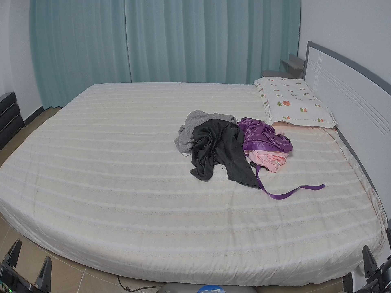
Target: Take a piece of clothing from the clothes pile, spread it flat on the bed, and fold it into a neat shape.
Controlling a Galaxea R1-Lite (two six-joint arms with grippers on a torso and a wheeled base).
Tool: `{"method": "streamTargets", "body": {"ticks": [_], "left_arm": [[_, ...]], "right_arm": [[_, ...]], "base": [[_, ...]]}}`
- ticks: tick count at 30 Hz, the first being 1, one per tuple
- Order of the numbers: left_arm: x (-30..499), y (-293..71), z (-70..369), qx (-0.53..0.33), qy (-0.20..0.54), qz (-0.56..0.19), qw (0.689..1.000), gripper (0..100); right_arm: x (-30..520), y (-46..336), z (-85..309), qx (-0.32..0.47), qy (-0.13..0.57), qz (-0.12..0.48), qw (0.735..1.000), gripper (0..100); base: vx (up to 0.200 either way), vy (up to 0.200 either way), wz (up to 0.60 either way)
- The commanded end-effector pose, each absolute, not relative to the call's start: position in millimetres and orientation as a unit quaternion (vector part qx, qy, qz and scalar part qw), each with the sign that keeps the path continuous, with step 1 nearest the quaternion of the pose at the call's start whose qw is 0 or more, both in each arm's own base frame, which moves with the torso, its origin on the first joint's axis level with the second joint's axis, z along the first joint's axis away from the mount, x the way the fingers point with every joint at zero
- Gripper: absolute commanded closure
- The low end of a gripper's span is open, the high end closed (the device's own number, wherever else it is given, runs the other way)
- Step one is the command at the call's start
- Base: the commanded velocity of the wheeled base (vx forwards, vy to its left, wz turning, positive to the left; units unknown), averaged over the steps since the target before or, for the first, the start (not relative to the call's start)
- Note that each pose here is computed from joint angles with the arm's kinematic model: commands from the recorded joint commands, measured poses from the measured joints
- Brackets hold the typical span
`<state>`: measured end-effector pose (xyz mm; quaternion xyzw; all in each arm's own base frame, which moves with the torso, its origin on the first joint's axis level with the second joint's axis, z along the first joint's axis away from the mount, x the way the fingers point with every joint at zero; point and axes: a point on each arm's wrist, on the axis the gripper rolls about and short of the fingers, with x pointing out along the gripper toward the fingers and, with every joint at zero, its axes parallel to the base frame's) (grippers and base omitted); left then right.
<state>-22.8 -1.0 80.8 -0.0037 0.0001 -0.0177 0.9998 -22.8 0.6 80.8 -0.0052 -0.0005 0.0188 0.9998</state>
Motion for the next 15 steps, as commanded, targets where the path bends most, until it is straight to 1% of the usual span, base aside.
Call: {"method": "streamTargets", "body": {"ticks": [1, 3, 6, 8, 9, 10, 11, 13, 14, 15], "left_arm": [[-22.8, -1.0, 75.5, -0.004, 0.0, -0.018, 1.0, 0], [-22.8, -1.0, 75.5, -0.004, 0.0, -0.018, 1.0, 0], [-22.8, -1.0, 75.5, -0.004, 0.0, -0.018, 1.0, 0], [-22.8, -1.0, 75.5, -0.004, 0.0, -0.018, 1.0, 0], [-22.8, -1.0, 75.5, -0.004, 0.0, -0.018, 1.0, 0], [-22.7, -1.0, 75.5, -0.004, 0.001, -0.018, 1.0, 0], [-22.8, -1.0, 75.5, -0.004, 0.0, -0.018, 1.0, 0], [-22.8, -1.0, 75.5, -0.004, 0.0, -0.018, 1.0, 0], [-22.8, -1.0, 75.5, -0.004, 0.0, -0.018, 1.0, 0], [-22.8, -1.0, 75.5, -0.004, 0.0, -0.018, 1.0, 0]], "right_arm": [[-28.9, 0.6, 148.5, 0.041, -0.062, 0.023, 0.997, 0], [-18.0, 0.9, 164.9, 0.051, -0.039, 0.026, 0.998, 0], [0.6, 1.6, 167.6, 0.045, 0.009, 0.042, 0.998, 0], [18.0, 2.5, 161.6, 0.051, 0.069, 0.055, 0.995, 0], [21.8, 2.7, 160.4, 0.053, 0.081, 0.056, 0.994, 0], [36.2, 3.7, 158.9, 0.064, 0.121, 0.061, 0.989, 0], [46.2, 4.9, 160.0, 0.074, 0.14, 0.068, 0.985, 0], [57.2, 6.7, 162.6, 0.083, 0.154, 0.078, 0.982, 0], [81.2, 11.3, 170.0, 0.094, 0.168, 0.094, 0.977, 0], [93.9, 13.5, 171.8, 0.096, 0.177, 0.097, 0.975, 0]], "base": [[0.0, 0.0, 0.0], [0.0, 0.0, 0.0], [0.0, 0.0, 0.0], [0.0, 0.0, 0.0], [0.0, 0.0, 0.0], [0.0, 0.0, 0.0], [0.0, 0.0, 0.0], [0.0, 0.0, 0.0], [0.0, 0.0, 0.0], [0.0, 0.0, 0.0]]}}
